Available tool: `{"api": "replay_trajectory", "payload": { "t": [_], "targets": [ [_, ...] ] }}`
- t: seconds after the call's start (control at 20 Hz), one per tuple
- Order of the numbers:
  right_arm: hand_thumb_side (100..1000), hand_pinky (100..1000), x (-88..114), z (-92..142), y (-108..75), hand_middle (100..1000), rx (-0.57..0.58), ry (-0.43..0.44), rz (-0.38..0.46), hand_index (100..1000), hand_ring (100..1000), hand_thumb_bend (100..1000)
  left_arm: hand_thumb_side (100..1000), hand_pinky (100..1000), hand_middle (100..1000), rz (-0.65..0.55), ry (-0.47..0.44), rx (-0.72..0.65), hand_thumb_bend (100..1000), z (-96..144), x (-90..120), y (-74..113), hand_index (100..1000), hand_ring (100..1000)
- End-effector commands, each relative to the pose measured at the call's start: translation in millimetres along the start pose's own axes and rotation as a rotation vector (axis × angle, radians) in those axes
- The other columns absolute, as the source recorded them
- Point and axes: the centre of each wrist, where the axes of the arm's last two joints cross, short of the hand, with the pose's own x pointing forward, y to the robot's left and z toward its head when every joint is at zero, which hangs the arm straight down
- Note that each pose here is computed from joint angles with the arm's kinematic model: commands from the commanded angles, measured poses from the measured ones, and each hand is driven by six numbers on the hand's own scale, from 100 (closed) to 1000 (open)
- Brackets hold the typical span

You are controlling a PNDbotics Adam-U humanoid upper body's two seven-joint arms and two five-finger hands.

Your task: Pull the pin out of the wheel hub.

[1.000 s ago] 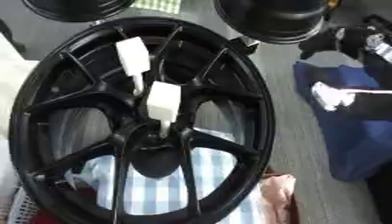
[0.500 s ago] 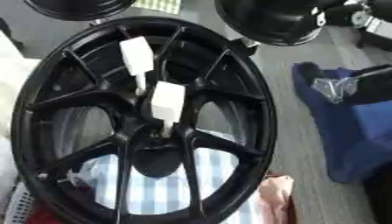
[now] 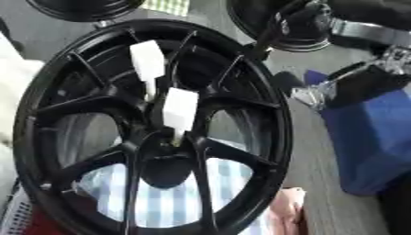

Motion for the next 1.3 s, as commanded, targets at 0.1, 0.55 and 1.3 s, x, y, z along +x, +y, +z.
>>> {"api": "replay_trajectory", "payload": {
  "t": [0.1, 0.55, 1.3],
  "targets": [
    [242, 860, 7, -6, -8.5, 703, 0.023, -0.011, 0.043, 791, 818, 100, 761, 543, 601, -0.016, -0.035, -0.003, 100, -5, 10, 2.2, 724, 639],
    [241, 862, 13, -20, -7.1, 727, 0.045, 0.013, 0.038, 814, 834, 100, 763, 542, 601, -0.013, -0.032, -0.011, 100, -5, 10, 0.7, 723, 639],
    [268, 893, 23, -35, -14.8, 783, 0.073, -0.233, 0.214, 871, 873, 100, 768, 540, 600, -0.028, -0.056, -0.023, 100, -10, 15, 0.6, 723, 638]
  ]
}}
